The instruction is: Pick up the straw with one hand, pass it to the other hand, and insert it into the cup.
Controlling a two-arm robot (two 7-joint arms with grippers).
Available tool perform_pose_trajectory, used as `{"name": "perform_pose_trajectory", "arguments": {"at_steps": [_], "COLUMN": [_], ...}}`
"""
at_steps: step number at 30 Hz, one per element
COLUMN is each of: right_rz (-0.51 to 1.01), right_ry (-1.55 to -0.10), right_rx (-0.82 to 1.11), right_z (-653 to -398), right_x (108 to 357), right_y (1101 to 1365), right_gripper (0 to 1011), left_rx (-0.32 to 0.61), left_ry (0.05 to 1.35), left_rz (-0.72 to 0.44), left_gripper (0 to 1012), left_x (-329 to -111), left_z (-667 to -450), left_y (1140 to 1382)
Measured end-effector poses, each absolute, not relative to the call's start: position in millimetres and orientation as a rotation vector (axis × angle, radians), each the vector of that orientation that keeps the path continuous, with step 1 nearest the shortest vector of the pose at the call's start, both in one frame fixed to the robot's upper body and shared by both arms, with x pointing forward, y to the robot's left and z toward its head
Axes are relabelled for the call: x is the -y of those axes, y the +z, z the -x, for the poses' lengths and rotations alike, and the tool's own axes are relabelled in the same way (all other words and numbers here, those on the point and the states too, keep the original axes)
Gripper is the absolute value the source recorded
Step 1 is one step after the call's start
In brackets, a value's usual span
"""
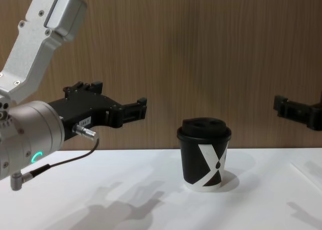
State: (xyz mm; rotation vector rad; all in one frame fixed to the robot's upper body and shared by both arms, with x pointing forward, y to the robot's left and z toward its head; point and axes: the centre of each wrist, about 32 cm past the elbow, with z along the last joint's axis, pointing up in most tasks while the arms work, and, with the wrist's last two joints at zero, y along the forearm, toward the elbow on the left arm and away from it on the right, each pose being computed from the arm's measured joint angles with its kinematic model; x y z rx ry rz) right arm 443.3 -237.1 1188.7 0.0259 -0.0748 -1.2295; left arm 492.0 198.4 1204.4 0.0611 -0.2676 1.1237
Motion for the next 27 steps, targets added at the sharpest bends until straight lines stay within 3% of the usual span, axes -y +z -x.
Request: {"name": "perform_pose_trajectory", "arguments": {"at_steps": [27], "right_rz": [0.005], "right_ry": [-1.233], "right_rx": [0.080], "right_z": [-445.2], "right_x": [246.2], "right_y": [1188.3], "right_gripper": [1001], "left_rx": [0.268], "left_ry": [1.124], "left_rz": [-0.061], "left_gripper": [1003], "left_x": [-198.4], "left_z": [-492.0], "left_y": [1204.4]}}
